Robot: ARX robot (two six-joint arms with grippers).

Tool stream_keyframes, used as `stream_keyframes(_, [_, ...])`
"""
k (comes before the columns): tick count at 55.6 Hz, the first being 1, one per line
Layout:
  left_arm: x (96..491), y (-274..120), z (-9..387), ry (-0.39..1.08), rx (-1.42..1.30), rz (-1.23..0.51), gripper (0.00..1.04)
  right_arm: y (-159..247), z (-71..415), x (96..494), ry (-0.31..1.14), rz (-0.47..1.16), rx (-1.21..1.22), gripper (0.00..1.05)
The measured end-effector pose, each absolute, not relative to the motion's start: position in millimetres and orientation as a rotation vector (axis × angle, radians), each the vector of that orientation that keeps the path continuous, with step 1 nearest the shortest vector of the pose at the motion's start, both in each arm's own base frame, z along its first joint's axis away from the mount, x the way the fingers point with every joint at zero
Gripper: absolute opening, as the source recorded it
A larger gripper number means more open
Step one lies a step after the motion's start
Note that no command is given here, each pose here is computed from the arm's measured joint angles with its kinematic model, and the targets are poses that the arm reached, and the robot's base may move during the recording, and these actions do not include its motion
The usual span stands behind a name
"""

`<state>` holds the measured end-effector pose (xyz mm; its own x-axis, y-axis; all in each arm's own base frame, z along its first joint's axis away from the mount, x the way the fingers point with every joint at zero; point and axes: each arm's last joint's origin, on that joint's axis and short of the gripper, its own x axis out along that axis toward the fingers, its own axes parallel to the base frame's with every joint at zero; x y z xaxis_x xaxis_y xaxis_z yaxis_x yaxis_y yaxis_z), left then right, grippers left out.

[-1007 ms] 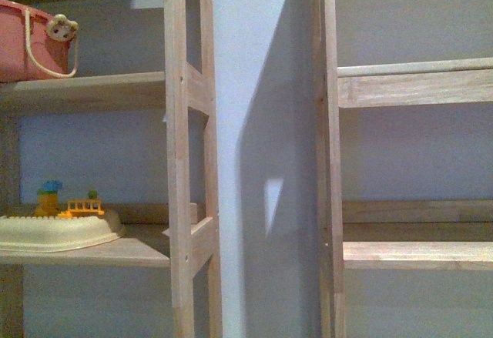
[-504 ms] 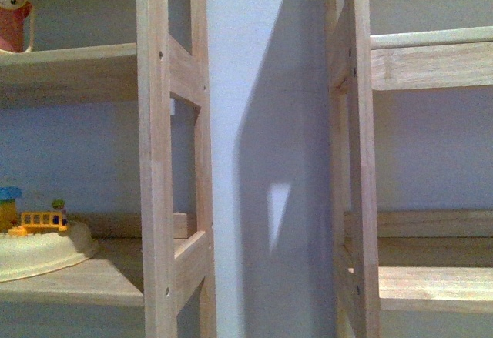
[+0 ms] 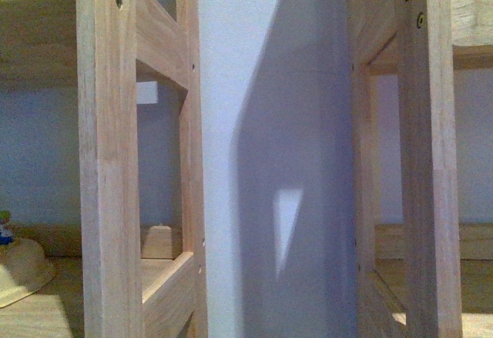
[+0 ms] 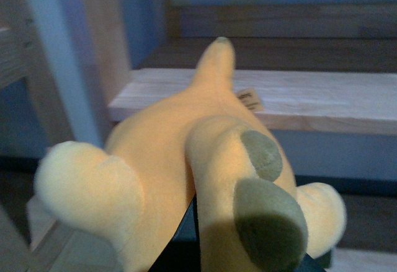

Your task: Put away toys

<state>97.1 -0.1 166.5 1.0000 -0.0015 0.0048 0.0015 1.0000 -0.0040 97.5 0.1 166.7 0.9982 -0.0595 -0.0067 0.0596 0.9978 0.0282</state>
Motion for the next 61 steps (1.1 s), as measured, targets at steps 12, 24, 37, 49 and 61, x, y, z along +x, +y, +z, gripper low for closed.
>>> stream_keyframes(12, [97,0,166,-0.005,-0.004,-0.002,0.98,7,171,99,-0.024,-0.249,0.040,0.07])
stream_keyframes(24, [97,0,166,-0.005,-0.004,-0.002,0.98,13,189,100,-0.083,-0.281,-0.045,0.07])
stream_keyframes(37, [97,0,166,-0.005,-0.004,-0.002,0.98,24,226,101,-0.140,-0.292,-0.093,0.07])
stream_keyframes(49, [97,0,166,-0.005,-0.004,-0.002,0.98,37,286,99,-0.249,-0.290,-0.099,0.07])
stream_keyframes(61, [97,0,166,-0.005,-0.004,-0.002,0.98,53,337,100,-0.336,-0.260,-0.140,0.07])
